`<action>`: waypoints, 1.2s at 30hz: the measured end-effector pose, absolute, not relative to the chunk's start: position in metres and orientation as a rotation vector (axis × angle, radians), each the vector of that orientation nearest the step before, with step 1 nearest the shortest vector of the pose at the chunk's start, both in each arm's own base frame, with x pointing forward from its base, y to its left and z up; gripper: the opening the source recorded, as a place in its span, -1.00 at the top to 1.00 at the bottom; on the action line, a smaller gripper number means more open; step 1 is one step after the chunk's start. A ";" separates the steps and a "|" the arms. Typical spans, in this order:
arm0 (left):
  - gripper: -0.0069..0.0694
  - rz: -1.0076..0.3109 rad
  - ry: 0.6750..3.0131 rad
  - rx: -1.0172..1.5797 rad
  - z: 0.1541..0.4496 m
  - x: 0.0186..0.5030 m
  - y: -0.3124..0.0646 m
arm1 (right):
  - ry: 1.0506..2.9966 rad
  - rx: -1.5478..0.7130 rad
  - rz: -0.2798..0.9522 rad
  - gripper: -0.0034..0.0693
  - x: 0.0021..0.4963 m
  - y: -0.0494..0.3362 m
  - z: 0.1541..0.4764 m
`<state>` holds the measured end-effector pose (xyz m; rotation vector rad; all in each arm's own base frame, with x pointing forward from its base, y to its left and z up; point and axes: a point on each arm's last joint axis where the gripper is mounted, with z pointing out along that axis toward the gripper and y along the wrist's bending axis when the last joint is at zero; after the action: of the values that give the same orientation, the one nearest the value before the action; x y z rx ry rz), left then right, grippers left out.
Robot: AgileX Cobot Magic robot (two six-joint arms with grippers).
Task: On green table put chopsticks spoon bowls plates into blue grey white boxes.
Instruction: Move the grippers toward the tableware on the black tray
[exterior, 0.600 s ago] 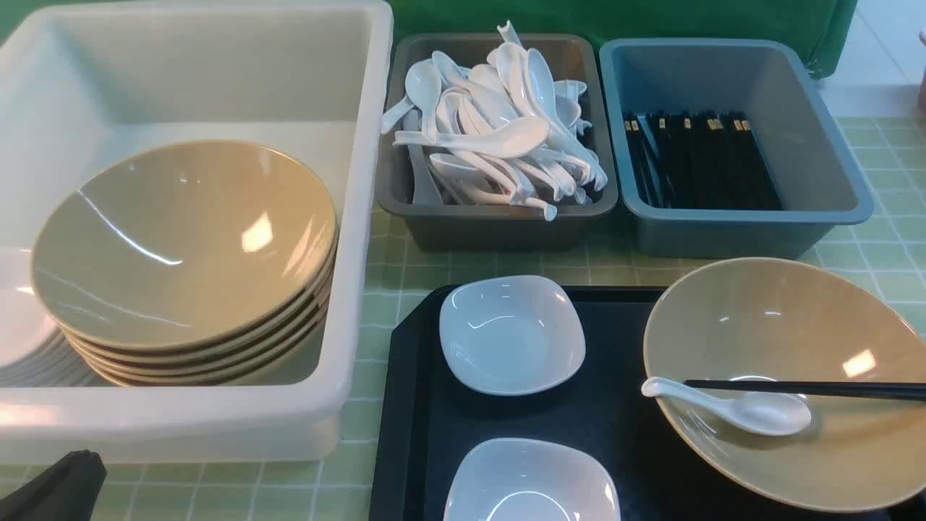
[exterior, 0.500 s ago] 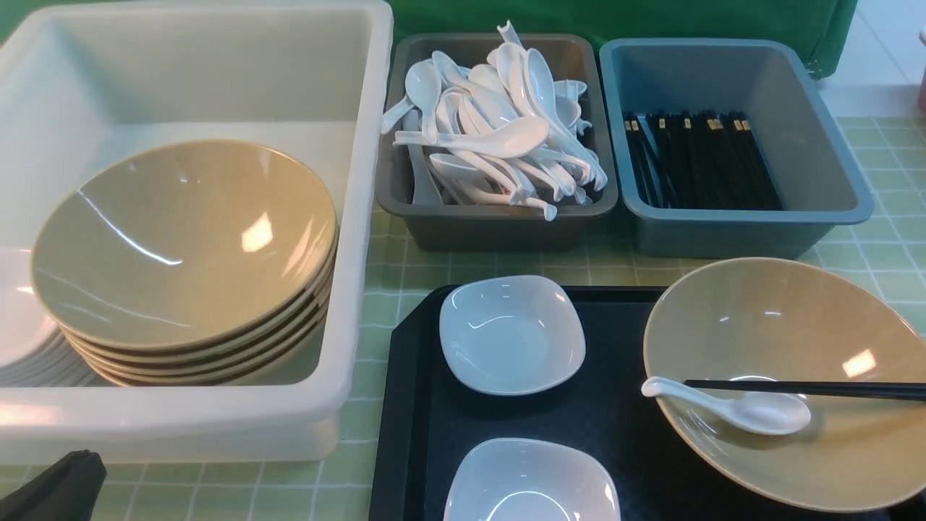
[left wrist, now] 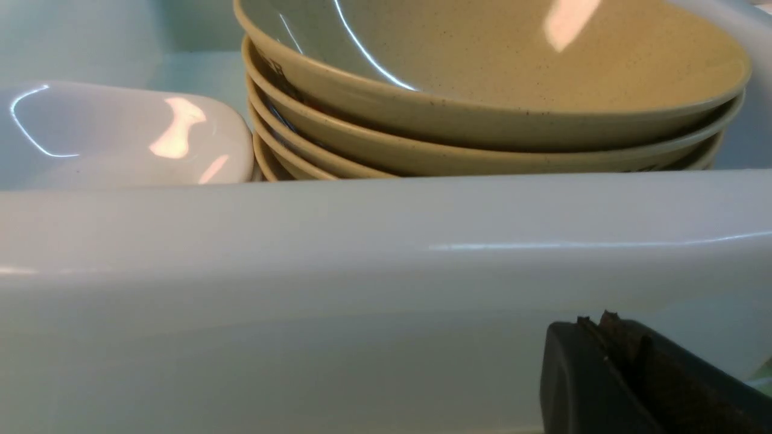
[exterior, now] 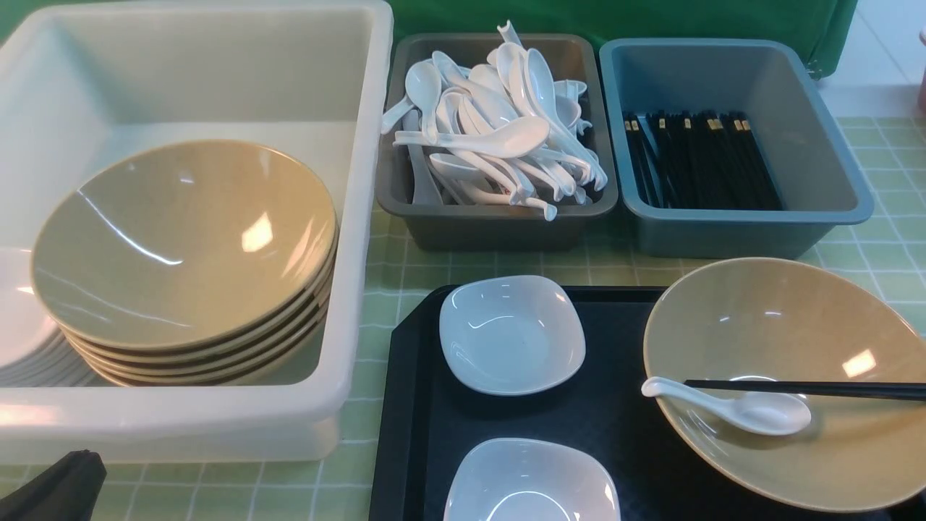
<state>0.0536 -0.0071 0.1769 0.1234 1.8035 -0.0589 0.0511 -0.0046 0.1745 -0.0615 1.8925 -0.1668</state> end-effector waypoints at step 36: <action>0.82 -0.058 1.796 0.122 0.177 0.054 -0.007 | 1.842 -0.033 -0.166 0.26 0.053 -0.005 0.177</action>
<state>0.0538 -0.0070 0.1773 0.1223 1.7964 -0.0583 0.0528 -0.0047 0.1770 -0.0331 1.8422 -0.1659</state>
